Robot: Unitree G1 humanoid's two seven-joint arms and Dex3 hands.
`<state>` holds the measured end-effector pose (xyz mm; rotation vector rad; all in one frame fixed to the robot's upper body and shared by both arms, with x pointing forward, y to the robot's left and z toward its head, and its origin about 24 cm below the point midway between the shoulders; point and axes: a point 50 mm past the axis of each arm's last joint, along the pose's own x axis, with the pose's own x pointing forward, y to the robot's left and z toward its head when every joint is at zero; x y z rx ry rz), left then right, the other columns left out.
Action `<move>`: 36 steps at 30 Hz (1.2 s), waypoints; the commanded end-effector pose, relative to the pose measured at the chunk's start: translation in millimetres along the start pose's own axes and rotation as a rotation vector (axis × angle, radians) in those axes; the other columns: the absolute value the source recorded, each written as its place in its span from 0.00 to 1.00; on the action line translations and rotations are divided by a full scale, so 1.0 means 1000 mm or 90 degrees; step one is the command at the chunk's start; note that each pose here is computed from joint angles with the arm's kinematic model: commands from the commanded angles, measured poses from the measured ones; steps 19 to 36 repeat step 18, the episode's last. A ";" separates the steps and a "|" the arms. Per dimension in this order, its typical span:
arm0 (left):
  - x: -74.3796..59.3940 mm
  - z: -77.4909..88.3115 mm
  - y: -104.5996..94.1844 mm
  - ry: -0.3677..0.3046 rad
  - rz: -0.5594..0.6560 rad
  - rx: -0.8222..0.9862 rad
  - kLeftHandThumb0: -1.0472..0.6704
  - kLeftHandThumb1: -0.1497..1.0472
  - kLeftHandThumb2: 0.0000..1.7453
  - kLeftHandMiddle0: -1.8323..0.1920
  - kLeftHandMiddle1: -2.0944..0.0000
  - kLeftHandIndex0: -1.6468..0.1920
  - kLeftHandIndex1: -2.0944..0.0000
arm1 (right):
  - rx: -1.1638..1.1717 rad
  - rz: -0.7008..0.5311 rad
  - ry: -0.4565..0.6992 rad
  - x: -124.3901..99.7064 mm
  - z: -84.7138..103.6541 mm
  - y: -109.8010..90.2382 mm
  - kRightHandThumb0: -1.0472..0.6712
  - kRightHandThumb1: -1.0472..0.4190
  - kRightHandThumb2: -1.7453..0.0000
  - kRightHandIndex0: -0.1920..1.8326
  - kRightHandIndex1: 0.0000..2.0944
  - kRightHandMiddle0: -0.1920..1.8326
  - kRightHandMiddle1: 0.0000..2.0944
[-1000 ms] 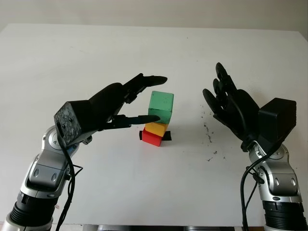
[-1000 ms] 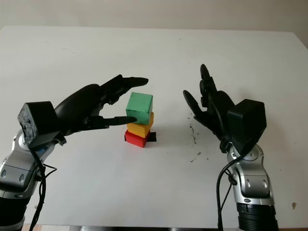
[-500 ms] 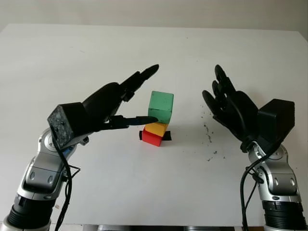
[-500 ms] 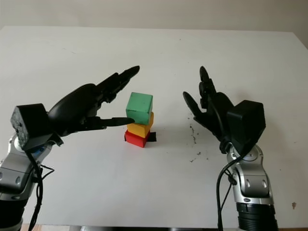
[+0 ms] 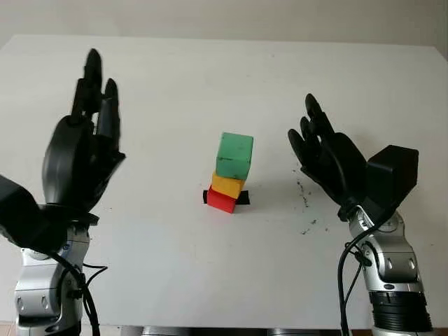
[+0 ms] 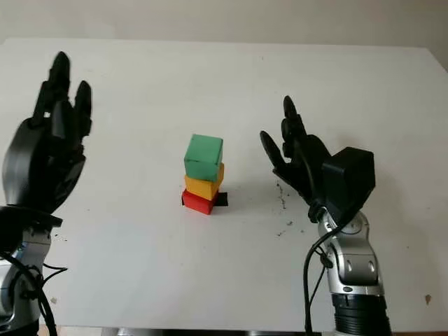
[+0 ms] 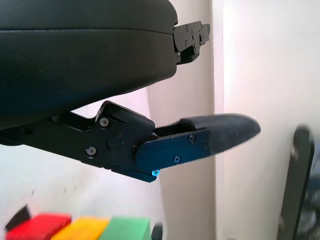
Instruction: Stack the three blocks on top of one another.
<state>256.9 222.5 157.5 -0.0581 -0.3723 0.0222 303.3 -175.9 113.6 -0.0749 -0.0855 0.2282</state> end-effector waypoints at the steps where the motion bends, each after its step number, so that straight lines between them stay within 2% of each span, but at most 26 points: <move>1: -0.001 -0.013 0.007 0.019 0.026 -0.011 0.14 1.00 0.41 1.00 1.00 1.00 1.00 | 0.021 -0.005 -0.016 0.002 0.003 0.002 0.21 0.00 0.62 0.00 0.00 0.00 0.00; 6: -0.002 -0.039 0.009 0.074 0.029 0.021 0.15 1.00 0.40 1.00 1.00 1.00 1.00 | 0.032 -0.011 -0.011 0.004 0.001 0.007 0.15 0.00 0.58 0.00 0.00 0.00 0.00; 11: -0.003 -0.050 0.001 0.098 0.001 0.043 0.14 1.00 0.39 1.00 1.00 1.00 1.00 | 0.038 -0.031 -0.021 0.007 0.002 0.011 0.16 0.00 0.57 0.00 0.00 0.00 0.00; 18: -0.013 -0.054 -0.006 0.123 -0.016 0.018 0.14 1.00 0.37 1.00 1.00 1.00 1.00 | 0.050 -0.051 -0.015 0.003 -0.001 0.014 0.17 0.00 0.57 0.00 0.00 0.00 0.00; 36: -0.013 -0.054 -0.006 0.123 -0.016 0.018 0.14 1.00 0.37 1.00 1.00 1.00 1.00 | 0.050 -0.051 -0.015 0.003 -0.001 0.014 0.17 0.00 0.57 0.00 0.00 0.00 0.00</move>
